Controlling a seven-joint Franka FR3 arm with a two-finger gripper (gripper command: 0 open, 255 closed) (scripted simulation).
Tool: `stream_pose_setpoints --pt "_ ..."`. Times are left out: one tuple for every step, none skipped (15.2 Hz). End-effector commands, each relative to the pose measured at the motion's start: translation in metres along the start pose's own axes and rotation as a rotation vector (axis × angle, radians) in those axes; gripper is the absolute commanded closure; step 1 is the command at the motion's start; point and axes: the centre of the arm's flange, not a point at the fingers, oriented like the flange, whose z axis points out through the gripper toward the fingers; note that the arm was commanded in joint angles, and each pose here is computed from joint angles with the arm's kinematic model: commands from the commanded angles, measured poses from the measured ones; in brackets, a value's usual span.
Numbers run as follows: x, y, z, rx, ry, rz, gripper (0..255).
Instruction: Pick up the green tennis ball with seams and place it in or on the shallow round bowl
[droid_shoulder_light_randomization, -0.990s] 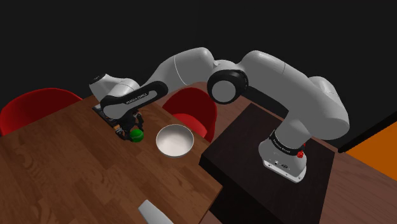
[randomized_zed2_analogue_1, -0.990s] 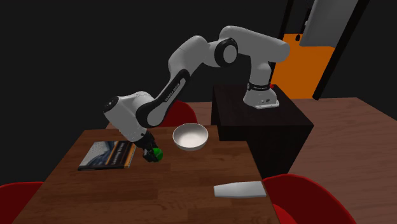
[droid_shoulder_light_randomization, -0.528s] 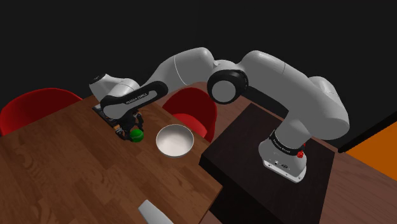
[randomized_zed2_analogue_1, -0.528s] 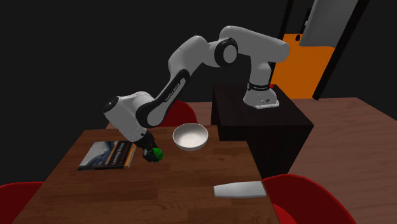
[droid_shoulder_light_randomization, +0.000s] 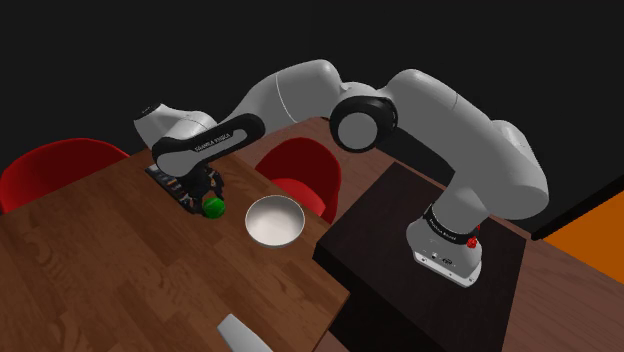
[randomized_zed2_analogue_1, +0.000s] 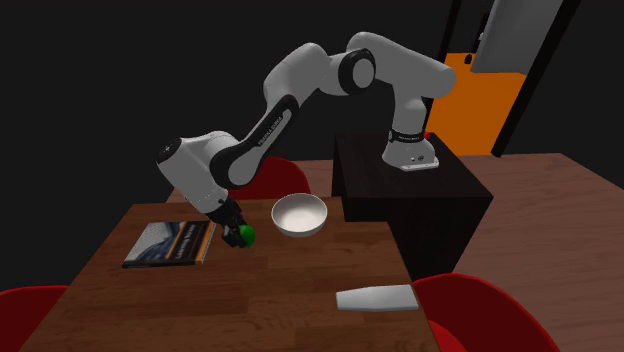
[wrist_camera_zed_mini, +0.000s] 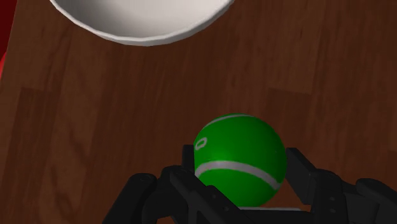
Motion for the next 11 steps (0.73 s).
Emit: stream_pose_setpoints --pt "-0.004 0.002 -0.011 0.0 0.0 0.0 255" --pt "-0.005 0.002 -0.016 0.0 0.0 0.0 255" --pt "-0.007 0.003 -0.021 0.0 0.0 0.0 255" --pt "-0.009 0.003 -0.026 0.0 0.0 0.0 255" --pt "-0.01 0.003 -0.031 0.0 0.0 0.0 255" --pt "-0.012 0.004 -0.035 0.0 0.0 0.0 255" --pt "-0.014 0.004 -0.04 0.0 0.0 0.0 255" --pt "-0.015 0.005 -0.045 0.0 0.0 0.0 255" --pt "-0.017 0.005 -0.05 0.0 0.0 0.0 255" --pt "-0.019 0.005 -0.055 0.0 0.0 0.0 255" --pt "-0.02 0.006 -0.06 0.0 0.0 0.0 255"
